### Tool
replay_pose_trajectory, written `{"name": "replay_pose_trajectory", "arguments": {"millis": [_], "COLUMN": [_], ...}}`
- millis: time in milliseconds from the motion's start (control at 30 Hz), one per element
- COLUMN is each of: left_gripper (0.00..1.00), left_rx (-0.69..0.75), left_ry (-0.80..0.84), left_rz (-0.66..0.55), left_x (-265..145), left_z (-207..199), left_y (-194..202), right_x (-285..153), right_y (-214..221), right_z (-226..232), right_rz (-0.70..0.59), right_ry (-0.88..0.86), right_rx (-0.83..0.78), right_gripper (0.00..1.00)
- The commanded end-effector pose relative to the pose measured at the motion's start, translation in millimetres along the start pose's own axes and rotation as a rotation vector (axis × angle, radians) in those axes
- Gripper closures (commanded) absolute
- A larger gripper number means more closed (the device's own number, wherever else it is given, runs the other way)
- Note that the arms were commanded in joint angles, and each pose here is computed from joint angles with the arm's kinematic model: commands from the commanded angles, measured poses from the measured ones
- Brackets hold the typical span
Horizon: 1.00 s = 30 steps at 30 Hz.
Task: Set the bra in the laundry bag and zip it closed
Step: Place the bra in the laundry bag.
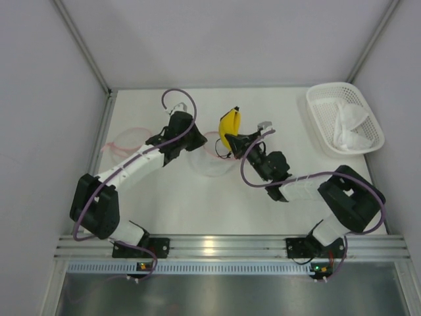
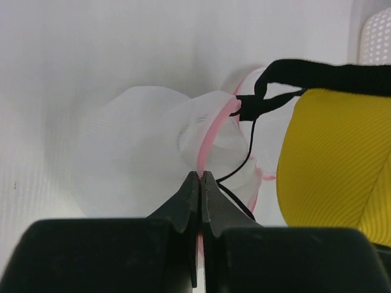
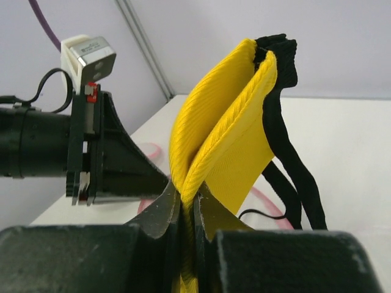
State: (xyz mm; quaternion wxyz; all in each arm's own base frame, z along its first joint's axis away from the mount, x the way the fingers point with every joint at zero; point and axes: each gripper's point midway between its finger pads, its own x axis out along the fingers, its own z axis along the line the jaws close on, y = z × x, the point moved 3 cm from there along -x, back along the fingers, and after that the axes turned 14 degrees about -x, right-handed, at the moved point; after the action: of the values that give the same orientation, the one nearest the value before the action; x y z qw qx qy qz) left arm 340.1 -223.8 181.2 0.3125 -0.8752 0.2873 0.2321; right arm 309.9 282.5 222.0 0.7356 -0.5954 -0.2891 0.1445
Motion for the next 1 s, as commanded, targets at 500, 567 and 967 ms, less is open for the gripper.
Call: {"name": "replay_pose_trajectory", "arguments": {"millis": [500,567,967], "left_gripper": [1.0,1.0,1.0], "left_rx": [0.004,0.026,0.087], "left_ry": [0.044,0.086,0.171], "left_rz": [-0.142,-0.146,-0.097], "left_x": [-13.3,-18.4,-42.6], "left_z": [-7.8,-14.7,-8.6], "left_y": [-35.9,-36.9,-21.7], "right_x": [-14.7,-8.7,57.3], "right_y": [43.6,50.9,68.8], "right_z": [75.3,75.3,66.5], "right_rz": [0.191,0.218,0.274], "right_ry": [-0.395,-0.392,-0.448], "right_rx": [0.13,0.132,0.177], "right_gripper": [1.0,1.0,1.0]}}
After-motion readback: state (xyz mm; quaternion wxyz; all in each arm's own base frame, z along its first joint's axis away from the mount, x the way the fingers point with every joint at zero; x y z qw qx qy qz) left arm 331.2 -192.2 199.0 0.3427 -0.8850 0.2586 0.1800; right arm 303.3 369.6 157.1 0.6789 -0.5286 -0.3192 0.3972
